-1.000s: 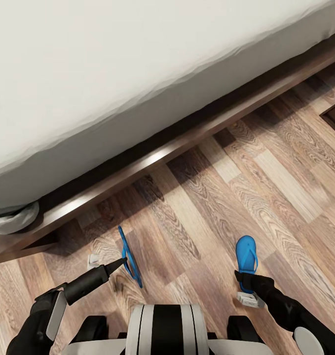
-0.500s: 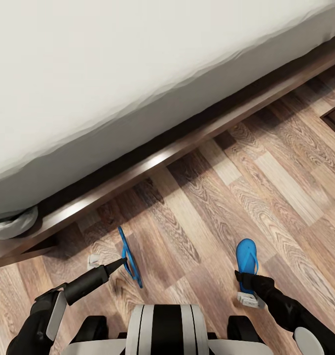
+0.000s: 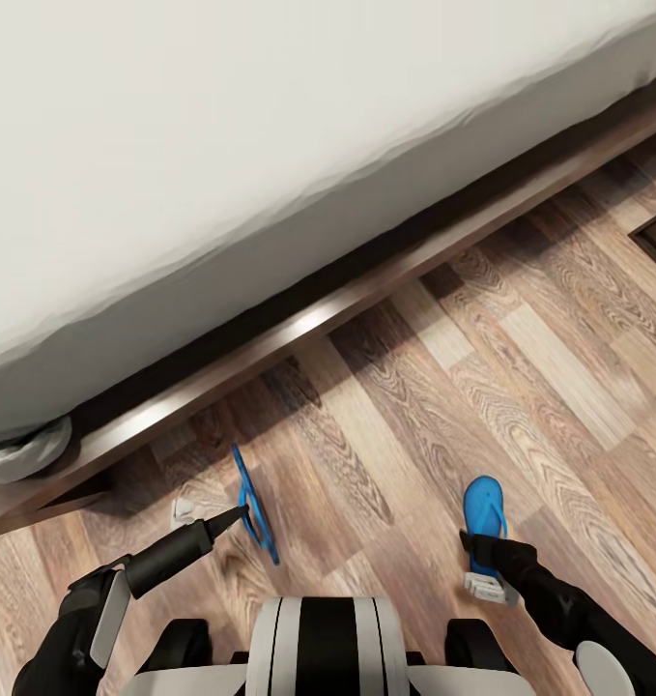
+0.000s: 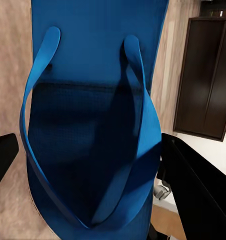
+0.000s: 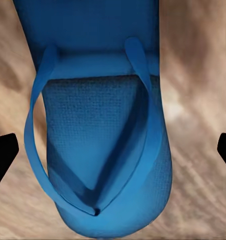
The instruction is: In the bedroom, move the book from the bed onto either nightstand, and place the two sandals side by side next to the bed.
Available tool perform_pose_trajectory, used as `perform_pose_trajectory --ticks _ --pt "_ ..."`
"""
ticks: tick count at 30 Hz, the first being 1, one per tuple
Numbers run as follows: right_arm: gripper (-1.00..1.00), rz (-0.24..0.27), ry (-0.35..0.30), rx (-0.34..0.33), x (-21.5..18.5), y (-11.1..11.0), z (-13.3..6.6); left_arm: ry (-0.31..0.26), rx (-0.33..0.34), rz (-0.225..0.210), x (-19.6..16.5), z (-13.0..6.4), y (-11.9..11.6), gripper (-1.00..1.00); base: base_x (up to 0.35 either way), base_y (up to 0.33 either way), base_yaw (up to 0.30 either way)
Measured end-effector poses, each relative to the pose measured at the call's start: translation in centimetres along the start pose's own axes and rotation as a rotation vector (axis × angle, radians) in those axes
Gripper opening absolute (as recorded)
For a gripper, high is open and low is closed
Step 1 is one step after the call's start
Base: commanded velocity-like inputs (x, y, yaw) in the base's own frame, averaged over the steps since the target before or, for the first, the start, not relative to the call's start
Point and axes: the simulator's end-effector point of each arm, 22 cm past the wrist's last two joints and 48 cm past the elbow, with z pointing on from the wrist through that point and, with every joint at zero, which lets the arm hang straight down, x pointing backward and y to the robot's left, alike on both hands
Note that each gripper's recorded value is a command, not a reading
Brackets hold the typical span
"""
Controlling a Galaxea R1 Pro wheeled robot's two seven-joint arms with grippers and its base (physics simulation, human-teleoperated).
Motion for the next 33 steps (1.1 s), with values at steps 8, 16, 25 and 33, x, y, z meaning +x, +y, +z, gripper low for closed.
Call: perform_pose_trajectory --ticks 8,16,25,33 --pt "1.00 0.000 0.000 0.000 0.00 -0.01 0.01 0.000 0.000 0.000 0.00 0.00 0.01 -1.00 0.018 0.000 0.000" --pt "1.00 0.000 -0.001 0.000 -0.05 -0.01 -0.01 0.000 0.000 -0.001 0.00 0.00 0.00 -1.00 0.099 0.000 0.000" --pt "1.00 0.000 0.000 0.001 -0.01 -0.05 -0.01 0.000 0.000 -0.001 0.01 0.00 0.00 -1.00 0.012 0.000 0.000" --pt "1.00 0.001 0.001 0.000 0.07 0.02 -0.01 0.000 0.000 -0.001 0.01 0.00 0.00 -1.00 0.000 0.000 0.000"
